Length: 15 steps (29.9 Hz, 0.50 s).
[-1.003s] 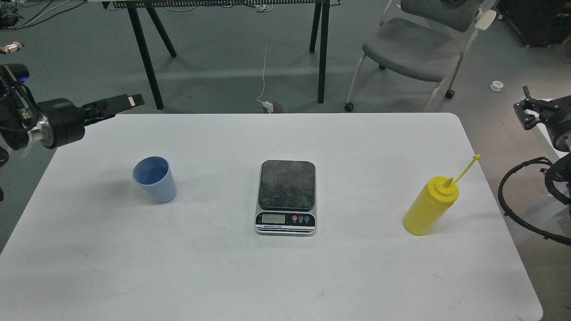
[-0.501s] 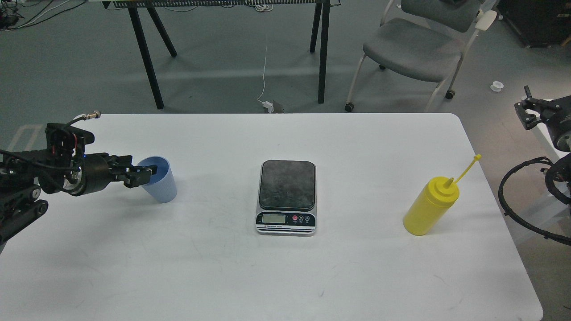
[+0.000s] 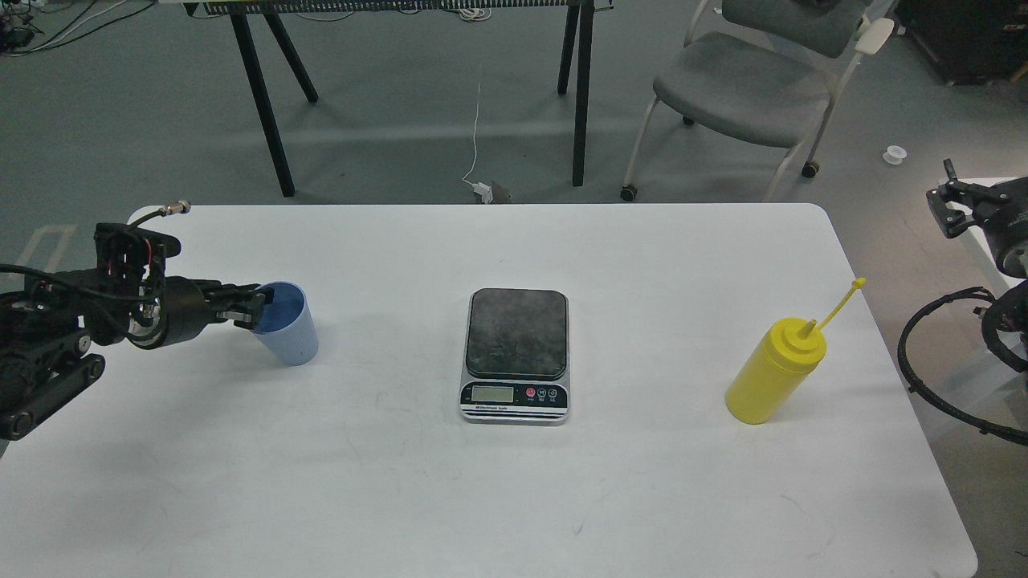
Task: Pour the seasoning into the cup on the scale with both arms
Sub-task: 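Lift the blue cup and carry it over the scale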
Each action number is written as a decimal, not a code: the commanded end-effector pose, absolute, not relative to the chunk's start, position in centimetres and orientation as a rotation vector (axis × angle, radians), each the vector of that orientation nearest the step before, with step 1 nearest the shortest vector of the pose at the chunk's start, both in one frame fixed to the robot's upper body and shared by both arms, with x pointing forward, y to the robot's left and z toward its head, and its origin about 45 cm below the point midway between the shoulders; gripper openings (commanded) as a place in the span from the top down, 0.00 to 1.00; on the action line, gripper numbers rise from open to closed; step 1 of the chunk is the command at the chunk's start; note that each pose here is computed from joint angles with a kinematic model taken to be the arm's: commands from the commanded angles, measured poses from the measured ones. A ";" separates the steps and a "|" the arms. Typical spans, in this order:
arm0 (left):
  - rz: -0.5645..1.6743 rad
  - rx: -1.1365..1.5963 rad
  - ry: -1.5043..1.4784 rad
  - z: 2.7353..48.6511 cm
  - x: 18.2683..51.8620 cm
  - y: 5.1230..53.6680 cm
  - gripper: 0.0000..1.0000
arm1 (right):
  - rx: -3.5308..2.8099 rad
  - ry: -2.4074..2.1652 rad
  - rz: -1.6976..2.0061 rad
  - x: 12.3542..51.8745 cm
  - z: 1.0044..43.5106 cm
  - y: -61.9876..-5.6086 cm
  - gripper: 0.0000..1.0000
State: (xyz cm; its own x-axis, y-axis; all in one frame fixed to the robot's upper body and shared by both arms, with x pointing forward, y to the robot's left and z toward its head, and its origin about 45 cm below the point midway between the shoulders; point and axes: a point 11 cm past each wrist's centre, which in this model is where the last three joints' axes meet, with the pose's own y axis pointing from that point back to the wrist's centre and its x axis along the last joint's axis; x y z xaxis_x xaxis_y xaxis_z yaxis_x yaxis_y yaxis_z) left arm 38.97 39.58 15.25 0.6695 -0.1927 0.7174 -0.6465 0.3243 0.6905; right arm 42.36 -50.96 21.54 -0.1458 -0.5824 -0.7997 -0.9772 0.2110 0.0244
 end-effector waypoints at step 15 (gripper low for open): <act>0.042 0.936 -1.072 25.8 44.3 15.3 0.95 | -1.403 1.894 0.708 40.1 21.6 -54.4 0.00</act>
